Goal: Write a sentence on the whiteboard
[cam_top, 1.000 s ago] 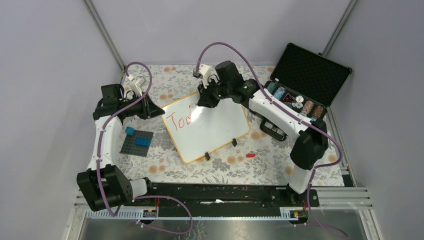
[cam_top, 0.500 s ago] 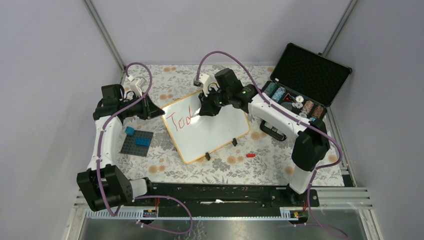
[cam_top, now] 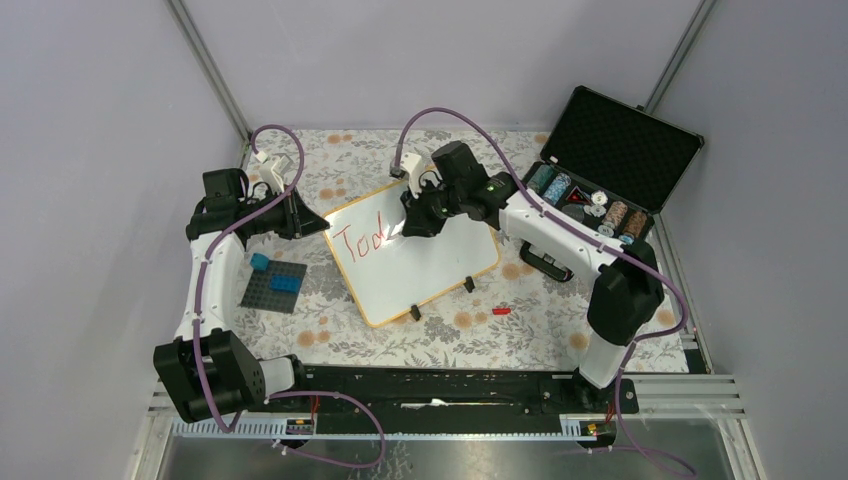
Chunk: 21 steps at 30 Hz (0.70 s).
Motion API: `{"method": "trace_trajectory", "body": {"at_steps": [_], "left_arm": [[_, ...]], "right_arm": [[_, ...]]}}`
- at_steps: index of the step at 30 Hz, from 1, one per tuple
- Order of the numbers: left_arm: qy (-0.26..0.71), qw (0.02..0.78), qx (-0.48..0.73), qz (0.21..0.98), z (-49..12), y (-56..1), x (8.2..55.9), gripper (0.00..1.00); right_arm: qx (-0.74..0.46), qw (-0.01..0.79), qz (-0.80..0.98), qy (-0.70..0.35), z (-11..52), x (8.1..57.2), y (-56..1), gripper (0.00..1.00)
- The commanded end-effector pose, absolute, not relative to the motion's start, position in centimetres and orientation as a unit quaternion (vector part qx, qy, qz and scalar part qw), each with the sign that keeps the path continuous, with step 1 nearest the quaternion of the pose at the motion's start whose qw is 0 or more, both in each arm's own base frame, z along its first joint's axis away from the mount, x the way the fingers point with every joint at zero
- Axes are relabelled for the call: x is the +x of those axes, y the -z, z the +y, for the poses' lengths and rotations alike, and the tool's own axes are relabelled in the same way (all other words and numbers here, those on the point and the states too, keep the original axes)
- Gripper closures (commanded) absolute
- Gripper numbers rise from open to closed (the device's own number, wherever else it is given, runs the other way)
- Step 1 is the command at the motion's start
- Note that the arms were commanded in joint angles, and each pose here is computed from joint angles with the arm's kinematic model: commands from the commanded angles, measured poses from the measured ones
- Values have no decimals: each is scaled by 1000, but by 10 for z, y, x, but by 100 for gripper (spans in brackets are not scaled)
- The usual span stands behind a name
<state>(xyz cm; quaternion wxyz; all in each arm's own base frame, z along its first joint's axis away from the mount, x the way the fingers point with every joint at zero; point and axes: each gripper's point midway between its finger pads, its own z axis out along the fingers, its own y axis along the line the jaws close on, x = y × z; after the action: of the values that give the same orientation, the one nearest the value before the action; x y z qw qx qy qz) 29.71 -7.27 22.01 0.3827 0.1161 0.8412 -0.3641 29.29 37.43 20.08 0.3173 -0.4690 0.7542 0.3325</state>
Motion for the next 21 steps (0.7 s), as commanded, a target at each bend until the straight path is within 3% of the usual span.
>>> {"method": "trace_trajectory", "body": {"at_steps": [1,21], "left_arm": [[355,401,128,834,-72,-227,298,100],[354,400,129,835,-72,-226,297,100]], "right_arm": [[-479,360,727,-335,371,289,-241,100],[-476,368,724,-337,354,298,-245,100]]}}
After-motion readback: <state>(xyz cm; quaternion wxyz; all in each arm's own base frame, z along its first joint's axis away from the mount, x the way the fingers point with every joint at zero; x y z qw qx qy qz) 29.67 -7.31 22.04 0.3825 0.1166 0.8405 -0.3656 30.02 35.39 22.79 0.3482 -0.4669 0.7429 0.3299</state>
